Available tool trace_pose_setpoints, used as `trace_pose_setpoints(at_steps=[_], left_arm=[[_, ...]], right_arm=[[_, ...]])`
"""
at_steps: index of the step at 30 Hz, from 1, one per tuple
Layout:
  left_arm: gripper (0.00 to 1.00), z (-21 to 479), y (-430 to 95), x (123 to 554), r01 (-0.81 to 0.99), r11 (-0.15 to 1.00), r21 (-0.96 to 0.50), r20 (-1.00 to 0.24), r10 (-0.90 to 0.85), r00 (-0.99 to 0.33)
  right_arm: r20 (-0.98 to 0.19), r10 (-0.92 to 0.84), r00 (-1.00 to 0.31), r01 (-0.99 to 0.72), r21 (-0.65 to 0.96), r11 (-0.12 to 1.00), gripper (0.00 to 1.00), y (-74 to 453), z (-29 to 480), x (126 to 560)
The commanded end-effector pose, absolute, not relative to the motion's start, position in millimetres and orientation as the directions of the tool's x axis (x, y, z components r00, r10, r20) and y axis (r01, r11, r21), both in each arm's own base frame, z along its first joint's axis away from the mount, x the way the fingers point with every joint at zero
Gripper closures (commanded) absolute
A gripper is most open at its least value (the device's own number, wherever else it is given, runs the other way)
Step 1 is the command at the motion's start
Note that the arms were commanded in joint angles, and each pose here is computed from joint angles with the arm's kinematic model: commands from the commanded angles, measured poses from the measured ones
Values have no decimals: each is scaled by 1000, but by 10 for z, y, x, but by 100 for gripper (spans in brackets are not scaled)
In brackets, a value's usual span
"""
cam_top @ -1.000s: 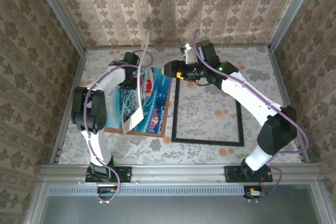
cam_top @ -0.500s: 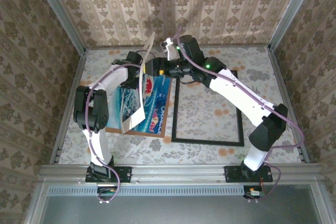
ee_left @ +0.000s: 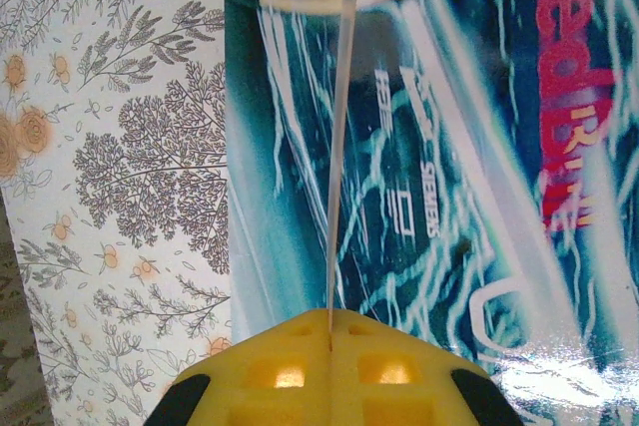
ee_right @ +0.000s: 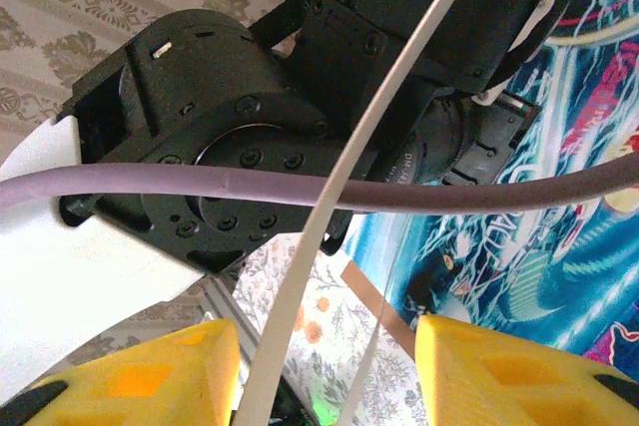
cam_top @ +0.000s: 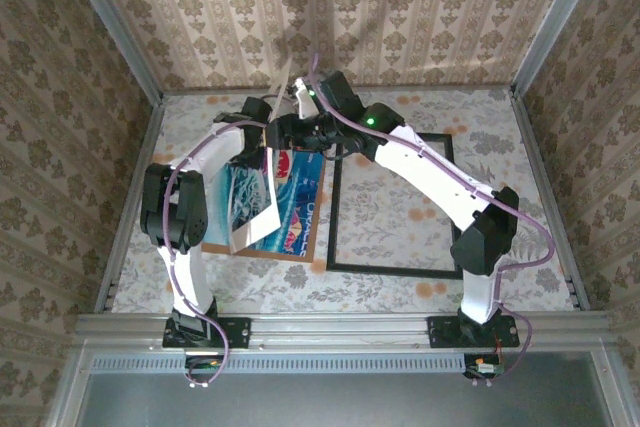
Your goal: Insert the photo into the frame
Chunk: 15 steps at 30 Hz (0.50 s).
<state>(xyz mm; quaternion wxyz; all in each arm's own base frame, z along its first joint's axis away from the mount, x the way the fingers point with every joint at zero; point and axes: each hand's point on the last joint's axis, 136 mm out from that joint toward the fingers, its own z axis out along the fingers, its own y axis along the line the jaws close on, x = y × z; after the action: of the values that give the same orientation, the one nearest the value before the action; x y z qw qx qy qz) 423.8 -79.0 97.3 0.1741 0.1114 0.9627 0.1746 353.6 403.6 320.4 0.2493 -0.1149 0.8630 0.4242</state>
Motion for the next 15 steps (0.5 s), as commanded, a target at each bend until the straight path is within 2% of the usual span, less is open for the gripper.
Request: trace_pose_setpoints(at_steps=[1,9,15], left_arm=[[100,1034,-785,4245,174,898,405,-284,304,-909],[100,1054,-799,4257,173,896,408,-291,308,-906],[100,1073,-795,4264,166,897,410,-299,304,-904]], right_arm=[[-535,26,-844,-386,642,663,60,3979,3170,3601],[-532,36,-846,-352,609,711,85,3821,2978,3707],[-515,62,-855,-319,615,721,95,3686,2825,3744]])
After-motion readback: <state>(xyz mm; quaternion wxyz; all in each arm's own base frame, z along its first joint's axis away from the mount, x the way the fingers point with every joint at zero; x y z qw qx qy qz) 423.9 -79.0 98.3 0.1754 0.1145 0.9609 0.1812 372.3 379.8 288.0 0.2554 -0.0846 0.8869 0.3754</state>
